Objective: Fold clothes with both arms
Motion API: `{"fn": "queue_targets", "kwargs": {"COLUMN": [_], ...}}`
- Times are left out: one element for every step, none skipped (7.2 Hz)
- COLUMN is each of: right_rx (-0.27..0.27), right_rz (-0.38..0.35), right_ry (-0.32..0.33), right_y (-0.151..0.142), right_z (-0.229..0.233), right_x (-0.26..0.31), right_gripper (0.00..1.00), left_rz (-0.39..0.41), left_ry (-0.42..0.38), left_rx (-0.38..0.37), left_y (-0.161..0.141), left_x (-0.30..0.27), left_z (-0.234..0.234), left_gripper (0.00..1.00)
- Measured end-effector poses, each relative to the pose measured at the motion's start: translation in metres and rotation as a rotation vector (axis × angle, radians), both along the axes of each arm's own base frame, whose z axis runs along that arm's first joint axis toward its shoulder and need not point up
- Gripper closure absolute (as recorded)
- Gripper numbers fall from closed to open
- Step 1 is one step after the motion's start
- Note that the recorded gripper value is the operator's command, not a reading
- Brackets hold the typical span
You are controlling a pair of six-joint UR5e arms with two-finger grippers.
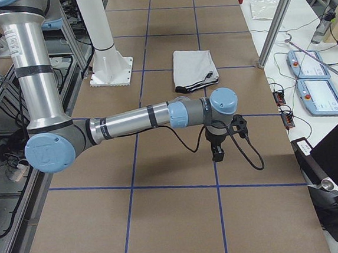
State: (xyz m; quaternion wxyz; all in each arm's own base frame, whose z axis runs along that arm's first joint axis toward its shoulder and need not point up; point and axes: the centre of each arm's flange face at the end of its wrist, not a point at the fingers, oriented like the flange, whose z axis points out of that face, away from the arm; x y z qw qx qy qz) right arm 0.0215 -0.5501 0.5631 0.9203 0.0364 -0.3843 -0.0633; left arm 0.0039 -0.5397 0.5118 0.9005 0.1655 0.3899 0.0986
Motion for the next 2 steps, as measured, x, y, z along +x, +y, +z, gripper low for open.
{"fn": "queue_targets", "kwargs": {"right_rx": [0.000,0.001], "right_rz": [-0.001,-0.001], "right_ry": [-0.001,0.000], "right_y": [0.0001,-0.0007], "right_z": [0.0001,-0.0005], "right_x": [-0.0004,-0.0006], "right_gripper": [0.00,0.00], "left_rz": [0.000,0.000], "left_ry": [0.001,0.002], "left_rx": [0.006,0.013], "left_y": [0.0006,0.0010], "left_x": [-0.0001,-0.0002], "left_z": [-0.0029,-0.0061], "left_gripper": [0.01,0.01]}}
